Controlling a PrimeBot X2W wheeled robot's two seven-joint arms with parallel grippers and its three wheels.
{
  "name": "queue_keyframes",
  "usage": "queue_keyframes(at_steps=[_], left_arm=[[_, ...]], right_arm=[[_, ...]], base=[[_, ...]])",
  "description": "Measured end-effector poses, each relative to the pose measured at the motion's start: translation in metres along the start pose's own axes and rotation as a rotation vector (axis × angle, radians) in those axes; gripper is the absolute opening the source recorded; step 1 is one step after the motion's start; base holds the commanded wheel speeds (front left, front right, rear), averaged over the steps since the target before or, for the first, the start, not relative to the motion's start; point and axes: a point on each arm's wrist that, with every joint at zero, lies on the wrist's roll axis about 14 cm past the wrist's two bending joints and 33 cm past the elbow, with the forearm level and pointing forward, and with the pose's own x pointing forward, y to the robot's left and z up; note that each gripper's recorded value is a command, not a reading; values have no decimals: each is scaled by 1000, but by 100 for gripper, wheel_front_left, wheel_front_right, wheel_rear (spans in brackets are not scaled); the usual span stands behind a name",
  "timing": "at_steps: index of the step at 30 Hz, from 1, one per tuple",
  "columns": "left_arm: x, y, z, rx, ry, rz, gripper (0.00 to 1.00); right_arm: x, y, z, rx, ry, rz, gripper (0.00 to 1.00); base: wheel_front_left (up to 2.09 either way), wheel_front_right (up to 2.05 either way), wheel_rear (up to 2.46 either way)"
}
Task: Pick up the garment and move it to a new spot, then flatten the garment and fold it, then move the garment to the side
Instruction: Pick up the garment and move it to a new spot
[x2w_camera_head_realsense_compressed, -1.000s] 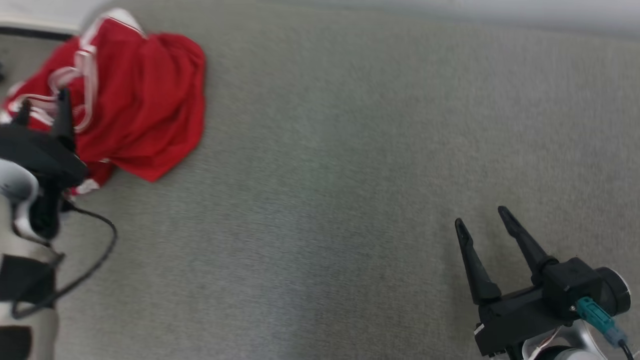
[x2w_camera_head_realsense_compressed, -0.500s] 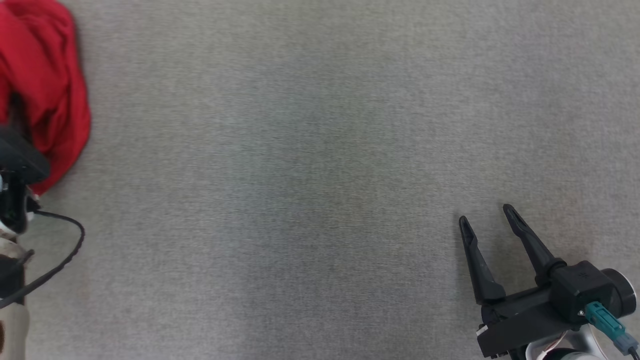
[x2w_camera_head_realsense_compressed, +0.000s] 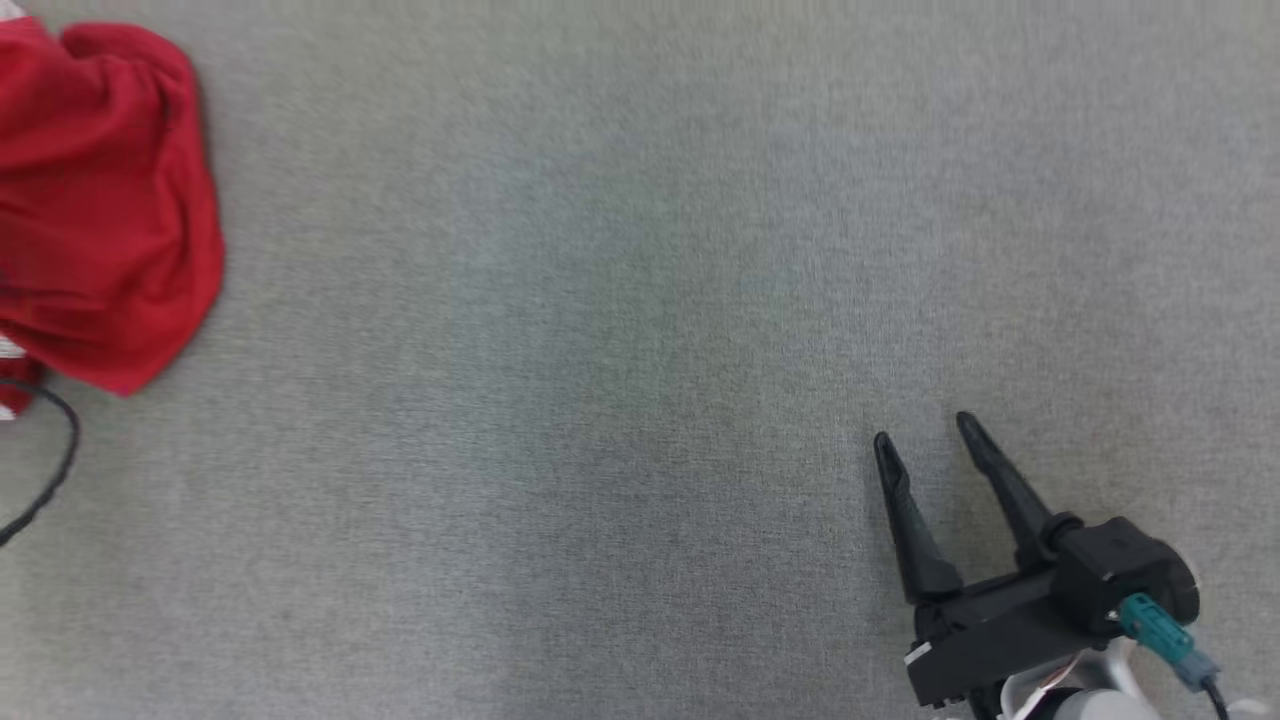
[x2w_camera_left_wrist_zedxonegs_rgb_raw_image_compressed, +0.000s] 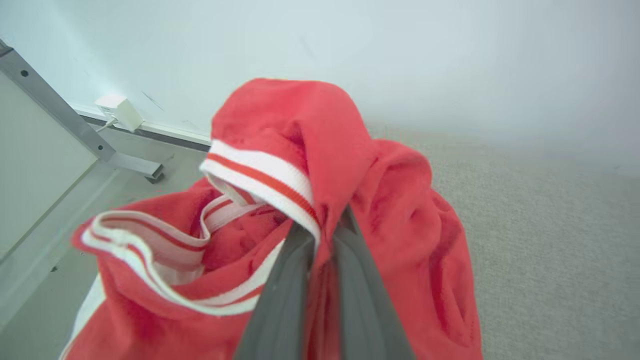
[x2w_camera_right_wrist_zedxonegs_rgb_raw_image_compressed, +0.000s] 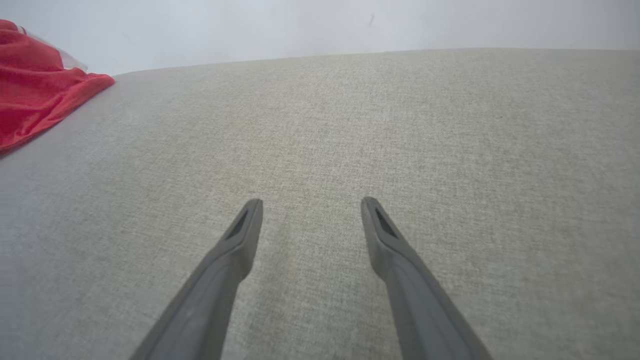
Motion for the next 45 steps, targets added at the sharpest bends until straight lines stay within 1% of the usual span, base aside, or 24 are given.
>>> queue_keyframes(at_steps=[4, 7, 10, 14, 15, 16, 19, 21, 22, 26, 29, 31, 33, 35, 36, 39, 42, 45], left_arm=[[-20, 0, 48, 32, -92, -29, 0], [-38, -9, 89, 58, -175, -62, 0], [-60, -27, 129, 73, -267, -113, 0], [-93, -63, 172, 77, -373, -216, 0], [-93, -63, 172, 77, -373, -216, 0], [-112, -88, 191, 64, -428, -284, 0], [-138, -133, 208, 26, -483, -418, 0], [-155, -163, 215, 4, -511, -509, 0], [-155, -163, 215, 4, -511, -509, 0], [-187, -228, 220, -33, -550, -694, 0], [-207, -271, 209, -66, -551, -819, 0], [-218, -297, 198, -67, -552, -883, 0], [-225, -319, 182, -63, -540, -933, 0], [-225, -337, 158, -64, -506, -957, 0], [-223, -344, 142, -46, -486, -956, 0], [-216, -363, 84, -80, -359, -974, 0], [-214, -378, 20, -62, -214, -991, 0], [-215, -386, -38, -39, -76, -1001, 0]], right_arm=[[-1, 9, 9, 24, -45, 15, 100], [-5, 15, 16, 45, -76, 21, 100], [-12, 18, 23, 56, -107, 19, 100], [-24, 16, 35, 56, -153, 2, 100], [-24, 16, 35, 56, -153, 2, 100], [-32, 15, 41, 68, -175, -10, 100], [-47, 11, 46, 76, -198, -34, 100], [-58, 6, 49, 76, -213, -55, 100], [-58, 6, 49, 76, -213, -55, 100], [-80, -7, 53, 73, -234, -113, 100], [-95, -17, 59, 69, -255, -156, 100], [-107, -25, 61, 69, -265, -191, 100], [-119, -33, 62, 68, -274, -226, 100], [-128, -37, 62, 67, -278, -250, 100], [-133, -39, 62, 69, -277, -261, 100], [-145, -46, 62, 72, -283, -298, 100], [-156, -52, 63, 73, -294, -332, 100], [-163, -58, 62, 75, -292, -359, 100]], base=[[0, 0, 0], [0, 0, 0], [0, 0, 0], [0, 0, 0], [0, 0, 0], [0, 0, 0], [0, 0, 0], [0, 0, 0], [0, 0, 0], [0, 0, 0], [0, 0, 0], [0, 0, 0], [0, 0, 0], [0, 0, 0], [0, 0, 0], [0, 0, 0], [0, 0, 0], [0, 0, 0]])
